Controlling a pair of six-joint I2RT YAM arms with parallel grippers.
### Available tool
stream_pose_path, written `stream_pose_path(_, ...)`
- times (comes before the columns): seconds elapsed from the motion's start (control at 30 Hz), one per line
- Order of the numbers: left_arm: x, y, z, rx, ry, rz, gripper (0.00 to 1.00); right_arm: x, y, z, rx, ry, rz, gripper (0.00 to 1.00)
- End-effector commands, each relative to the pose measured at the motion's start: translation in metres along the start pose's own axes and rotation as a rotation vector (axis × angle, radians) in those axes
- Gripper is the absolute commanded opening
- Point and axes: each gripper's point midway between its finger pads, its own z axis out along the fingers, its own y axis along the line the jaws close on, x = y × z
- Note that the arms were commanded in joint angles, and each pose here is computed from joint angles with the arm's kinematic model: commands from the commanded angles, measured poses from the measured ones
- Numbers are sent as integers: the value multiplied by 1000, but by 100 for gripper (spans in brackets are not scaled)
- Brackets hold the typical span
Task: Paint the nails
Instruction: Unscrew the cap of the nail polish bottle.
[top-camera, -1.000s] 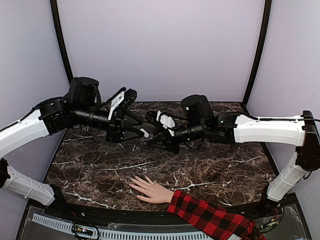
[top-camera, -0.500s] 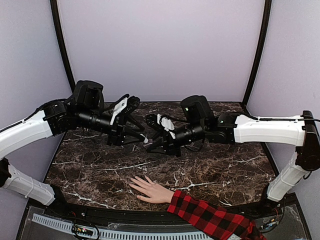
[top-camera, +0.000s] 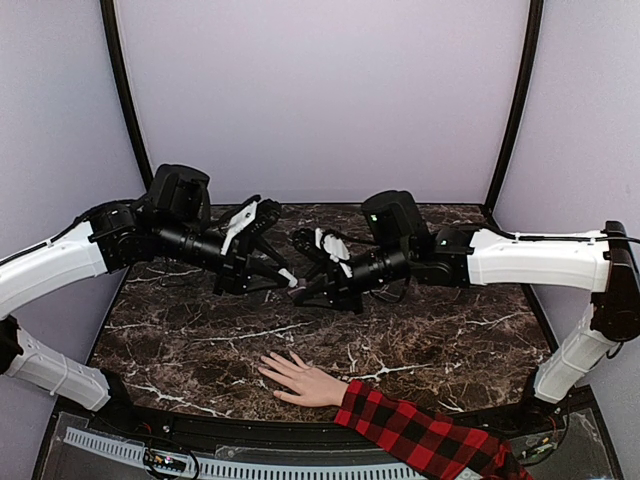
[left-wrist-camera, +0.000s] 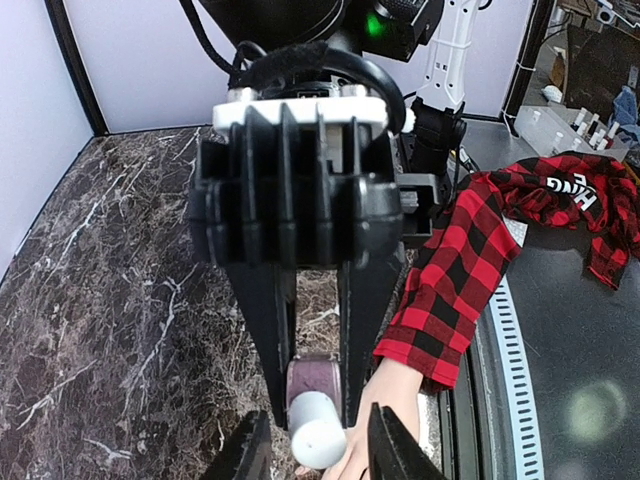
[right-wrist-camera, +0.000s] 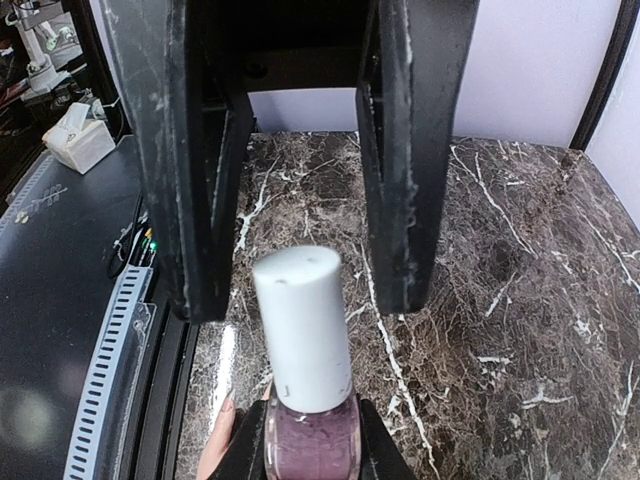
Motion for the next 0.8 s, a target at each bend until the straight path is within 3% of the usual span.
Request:
stream_pose_path(0.0, 8, -6, 4, 39, 11, 2, 34, -19, -5, -4, 4, -54, -23, 0)
stream_pose_path(0.17, 8, -7, 5, 42, 9, 3, 29, -20, -5, -4, 3, -56, -22, 0)
stream_pose_path(0.5, 5, -4, 4, 16, -7, 0, 6, -19, -7, -5, 8, -58, -17, 0)
stream_pose_path(0.77, -1, 3, -2, -39, -27, -7, 0, -17, -11, -7, 20, -62, -2, 0)
